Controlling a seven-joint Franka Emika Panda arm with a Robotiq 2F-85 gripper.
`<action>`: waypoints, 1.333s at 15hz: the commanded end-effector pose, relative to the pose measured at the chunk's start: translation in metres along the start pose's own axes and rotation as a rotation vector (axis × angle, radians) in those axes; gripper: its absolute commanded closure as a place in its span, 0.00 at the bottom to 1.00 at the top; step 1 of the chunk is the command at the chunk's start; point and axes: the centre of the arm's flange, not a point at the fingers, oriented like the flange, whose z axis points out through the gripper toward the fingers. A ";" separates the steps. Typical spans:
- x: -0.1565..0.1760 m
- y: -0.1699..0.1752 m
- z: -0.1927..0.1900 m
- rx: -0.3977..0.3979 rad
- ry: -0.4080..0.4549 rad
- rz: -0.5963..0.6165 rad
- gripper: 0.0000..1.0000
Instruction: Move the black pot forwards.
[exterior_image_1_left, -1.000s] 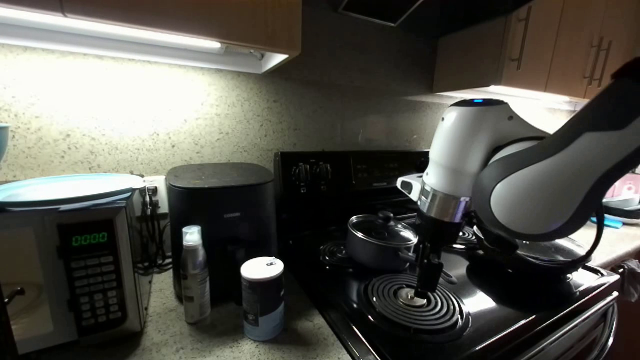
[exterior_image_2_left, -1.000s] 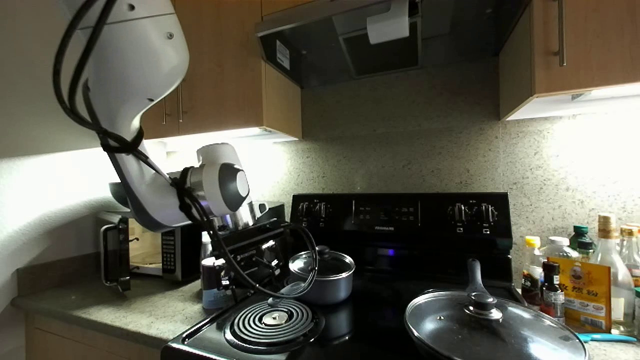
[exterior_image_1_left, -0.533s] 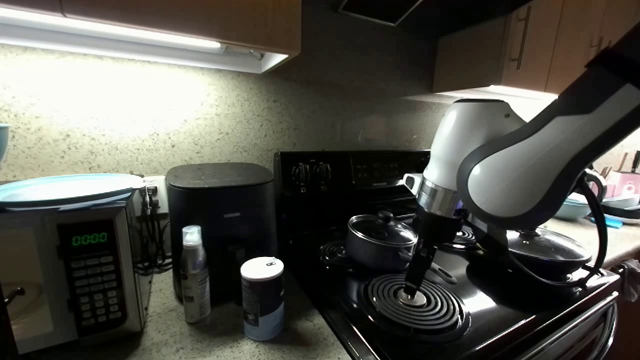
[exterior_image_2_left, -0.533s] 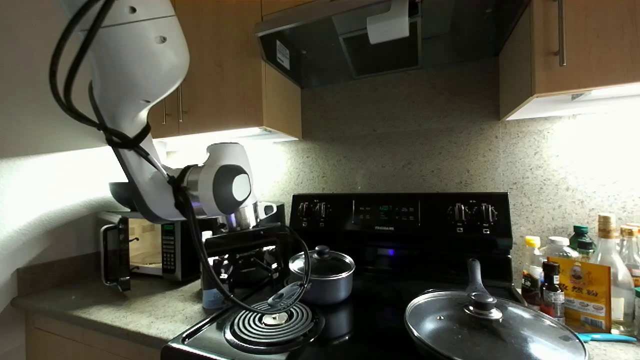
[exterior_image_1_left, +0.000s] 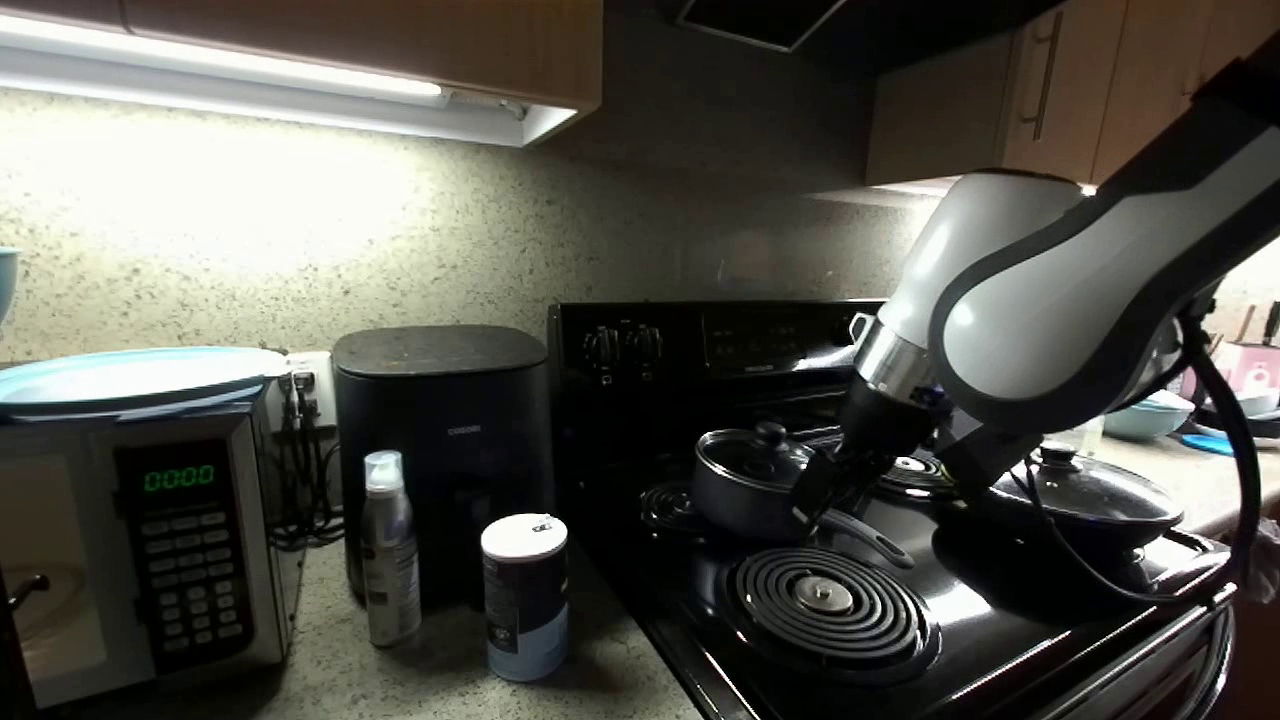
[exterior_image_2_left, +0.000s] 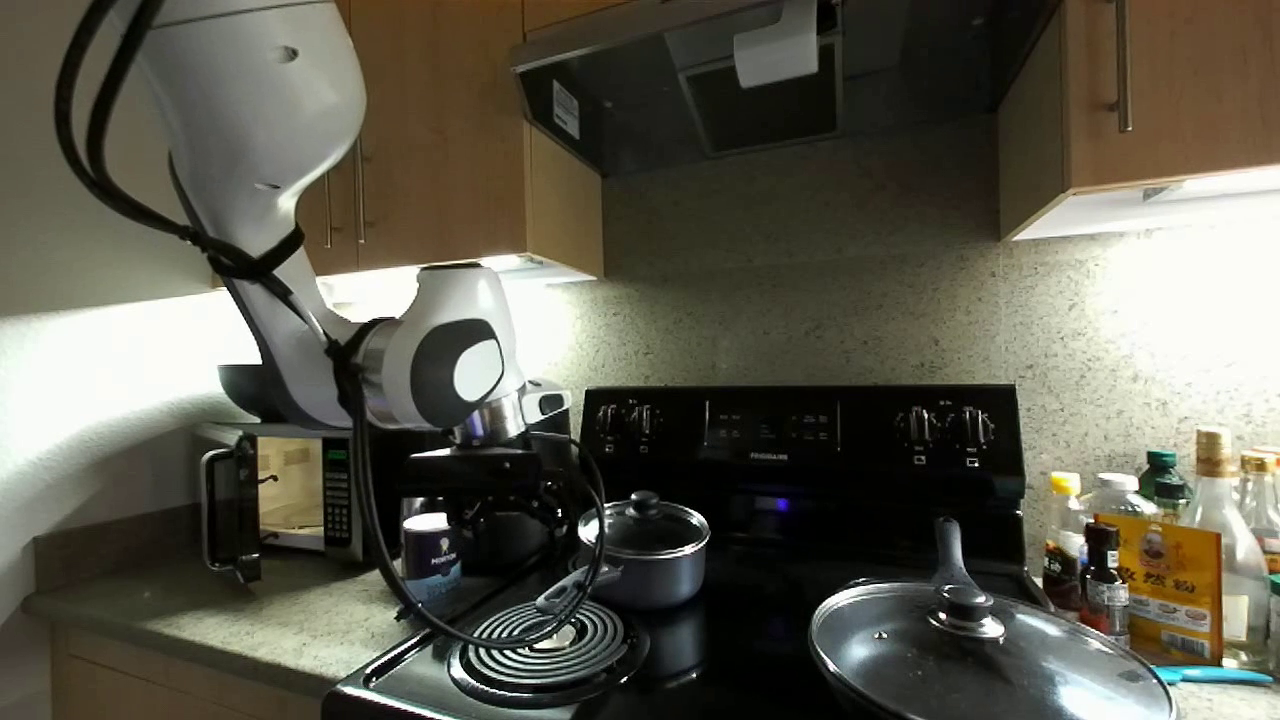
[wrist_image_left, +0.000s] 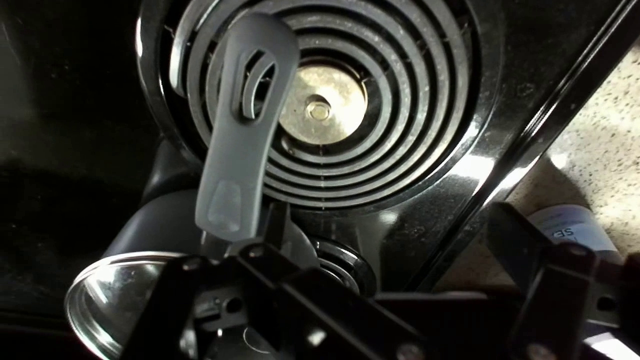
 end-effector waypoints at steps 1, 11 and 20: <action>-0.001 0.001 0.000 -0.001 0.001 0.005 0.00; -0.017 0.039 -0.004 -0.028 -0.004 0.347 0.00; -0.007 0.050 0.011 0.033 -0.111 0.288 0.00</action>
